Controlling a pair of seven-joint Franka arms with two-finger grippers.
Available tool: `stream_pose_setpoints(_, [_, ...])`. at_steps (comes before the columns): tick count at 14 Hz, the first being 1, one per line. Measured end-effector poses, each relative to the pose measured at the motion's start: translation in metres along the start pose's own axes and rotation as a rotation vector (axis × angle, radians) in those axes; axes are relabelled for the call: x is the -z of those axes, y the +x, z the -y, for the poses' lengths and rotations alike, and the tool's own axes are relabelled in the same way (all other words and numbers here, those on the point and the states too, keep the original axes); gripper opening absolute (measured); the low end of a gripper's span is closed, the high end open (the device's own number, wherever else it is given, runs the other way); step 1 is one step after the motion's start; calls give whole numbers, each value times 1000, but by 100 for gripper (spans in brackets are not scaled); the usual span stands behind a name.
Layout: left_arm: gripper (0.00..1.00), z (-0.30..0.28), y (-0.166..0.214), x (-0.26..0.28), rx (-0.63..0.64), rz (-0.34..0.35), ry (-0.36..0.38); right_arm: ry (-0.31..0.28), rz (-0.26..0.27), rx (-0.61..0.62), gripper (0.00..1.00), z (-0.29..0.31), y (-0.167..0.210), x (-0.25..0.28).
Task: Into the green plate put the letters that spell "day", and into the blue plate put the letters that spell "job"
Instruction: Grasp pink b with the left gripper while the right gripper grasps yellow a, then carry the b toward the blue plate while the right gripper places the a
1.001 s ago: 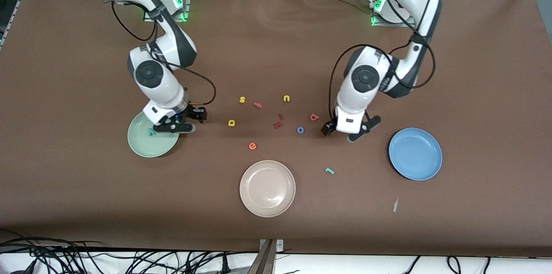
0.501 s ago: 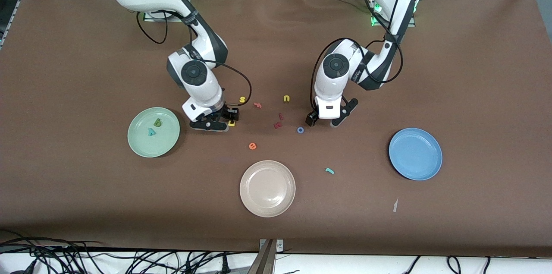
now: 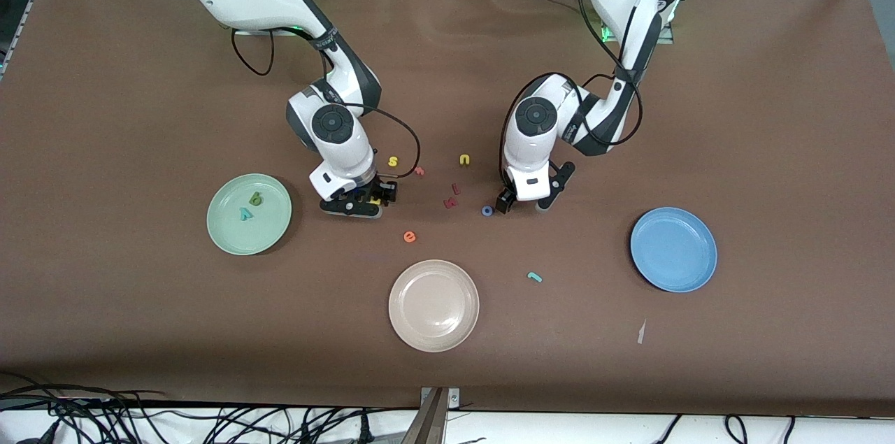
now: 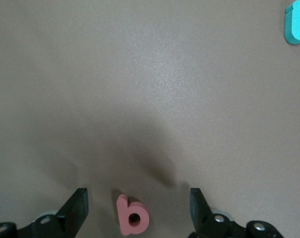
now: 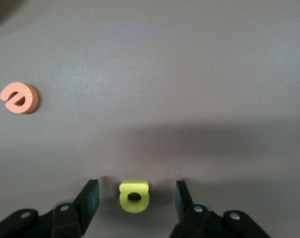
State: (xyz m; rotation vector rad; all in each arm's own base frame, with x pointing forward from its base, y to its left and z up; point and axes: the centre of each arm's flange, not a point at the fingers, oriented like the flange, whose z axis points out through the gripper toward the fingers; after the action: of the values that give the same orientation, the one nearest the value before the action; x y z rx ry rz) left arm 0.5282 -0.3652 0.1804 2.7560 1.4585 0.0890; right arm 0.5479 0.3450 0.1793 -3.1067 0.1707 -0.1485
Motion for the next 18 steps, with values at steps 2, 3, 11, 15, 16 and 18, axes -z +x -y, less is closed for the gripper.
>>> stream_pose_setpoints(2, [85, -1, 0, -2, 4, 0, 1, 3, 0, 2, 65, 0, -1, -5])
stream_pose_setpoints(3, [85, -2, 0, -4, 6, -1, 2, 1, -3, 6, 57, 0, -1, -5])
stream_pose_setpoints(11, [74, -1, -13, -9, 48, 1, 7, -6, -24, 20, 27, -1, 5, -1])
stream_pose_setpoints(15, [71, -1, -22, -8, 72, 1, 7, -57, -29, 80, 27, -22, 28, 24])
stream_pose_setpoints(16, [66, -1, -23, -8, 74, 1, 7, -74, -25, 96, 27, -33, 37, 36])
stream_pose_setpoints(18, [57, -1, -23, -9, 80, 1, 7, -100, -17, 132, 27, -65, 57, 60])
